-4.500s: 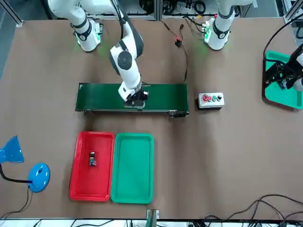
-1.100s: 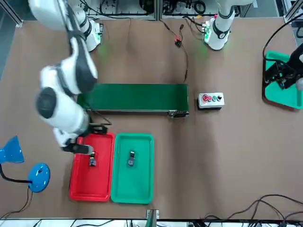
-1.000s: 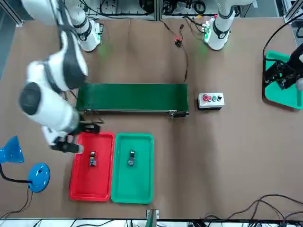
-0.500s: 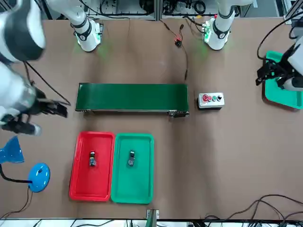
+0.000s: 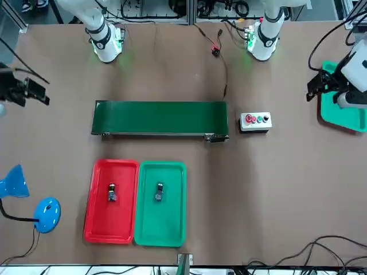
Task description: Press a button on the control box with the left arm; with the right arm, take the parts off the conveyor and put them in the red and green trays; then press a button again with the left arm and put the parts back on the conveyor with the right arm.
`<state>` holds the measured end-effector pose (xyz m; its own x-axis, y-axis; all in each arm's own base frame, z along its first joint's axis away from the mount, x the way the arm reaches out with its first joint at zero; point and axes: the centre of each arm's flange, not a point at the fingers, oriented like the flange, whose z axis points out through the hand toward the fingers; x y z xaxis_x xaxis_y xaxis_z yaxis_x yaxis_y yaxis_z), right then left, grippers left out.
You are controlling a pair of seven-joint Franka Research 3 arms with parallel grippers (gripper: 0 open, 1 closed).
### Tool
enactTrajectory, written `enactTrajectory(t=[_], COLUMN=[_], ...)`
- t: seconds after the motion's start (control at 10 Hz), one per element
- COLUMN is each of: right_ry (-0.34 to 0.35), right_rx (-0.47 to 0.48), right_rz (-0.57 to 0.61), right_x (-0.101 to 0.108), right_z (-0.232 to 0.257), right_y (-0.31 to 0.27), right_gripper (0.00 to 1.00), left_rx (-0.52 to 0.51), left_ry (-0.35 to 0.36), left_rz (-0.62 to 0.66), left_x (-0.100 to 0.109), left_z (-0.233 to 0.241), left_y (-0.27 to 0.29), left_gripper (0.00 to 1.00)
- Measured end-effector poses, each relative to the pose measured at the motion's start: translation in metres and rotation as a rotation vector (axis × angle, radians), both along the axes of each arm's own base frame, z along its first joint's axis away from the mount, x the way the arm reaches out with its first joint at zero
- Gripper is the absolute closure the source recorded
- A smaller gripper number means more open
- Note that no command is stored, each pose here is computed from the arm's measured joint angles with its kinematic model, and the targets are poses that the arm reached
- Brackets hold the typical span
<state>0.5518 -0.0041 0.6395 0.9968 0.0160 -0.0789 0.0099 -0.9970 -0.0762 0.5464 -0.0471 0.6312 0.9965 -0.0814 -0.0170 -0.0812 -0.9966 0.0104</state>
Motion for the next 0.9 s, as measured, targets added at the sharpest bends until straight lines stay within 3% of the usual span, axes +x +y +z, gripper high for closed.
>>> enactTrajectory(t=[0.6,0.9], right_ry=[0.010,0.006], right_rx=[-0.072,-0.090], right_rz=[0.076,0.108], right_x=[-0.007,-0.008], right_z=[-0.009,-0.006], right_y=[0.005,0.002], right_gripper=[0.01,0.01], left_rx=[-0.002,0.003], left_ry=[-0.033,0.008], left_rz=[0.009,-0.001], left_x=[-0.022,-0.050], left_z=[-0.008,-0.038], left_y=[-0.004,-0.009], left_gripper=[0.06,0.53])
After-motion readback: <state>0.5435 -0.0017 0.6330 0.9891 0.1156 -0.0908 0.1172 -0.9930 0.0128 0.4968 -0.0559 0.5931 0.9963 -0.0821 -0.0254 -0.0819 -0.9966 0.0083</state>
